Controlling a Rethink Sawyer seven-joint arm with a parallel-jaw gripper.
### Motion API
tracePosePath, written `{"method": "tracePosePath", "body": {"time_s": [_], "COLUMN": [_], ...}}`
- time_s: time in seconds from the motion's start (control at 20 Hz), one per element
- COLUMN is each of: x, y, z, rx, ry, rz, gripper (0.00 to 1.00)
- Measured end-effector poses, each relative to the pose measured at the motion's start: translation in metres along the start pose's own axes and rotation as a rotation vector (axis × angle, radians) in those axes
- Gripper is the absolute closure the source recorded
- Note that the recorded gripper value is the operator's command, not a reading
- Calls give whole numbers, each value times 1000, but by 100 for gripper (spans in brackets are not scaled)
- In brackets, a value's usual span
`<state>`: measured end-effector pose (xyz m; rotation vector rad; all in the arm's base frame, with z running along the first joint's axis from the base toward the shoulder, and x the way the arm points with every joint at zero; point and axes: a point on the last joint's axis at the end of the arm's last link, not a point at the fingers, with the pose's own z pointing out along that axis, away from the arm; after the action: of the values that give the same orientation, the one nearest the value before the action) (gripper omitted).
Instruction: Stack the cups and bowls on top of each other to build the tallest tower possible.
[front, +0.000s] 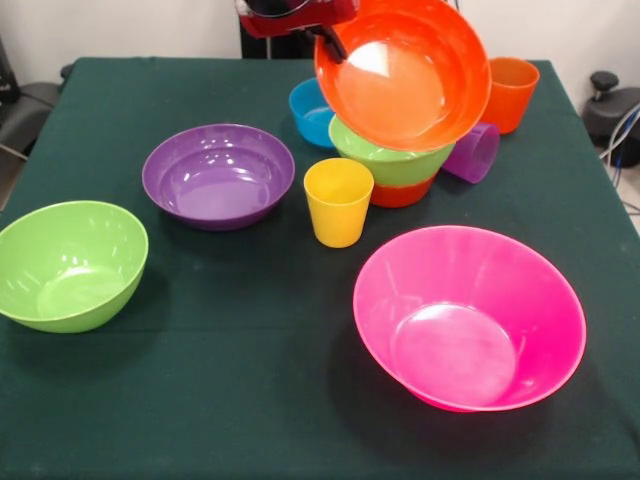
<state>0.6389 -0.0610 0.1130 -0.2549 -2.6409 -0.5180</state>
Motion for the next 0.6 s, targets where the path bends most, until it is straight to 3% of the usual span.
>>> {"method": "tracePosePath", "body": {"time_s": [0.6], "x": [-1], "y": [-32], "z": [13], "rx": [31], "ry": [21], "rz": [6], "gripper": [100]}}
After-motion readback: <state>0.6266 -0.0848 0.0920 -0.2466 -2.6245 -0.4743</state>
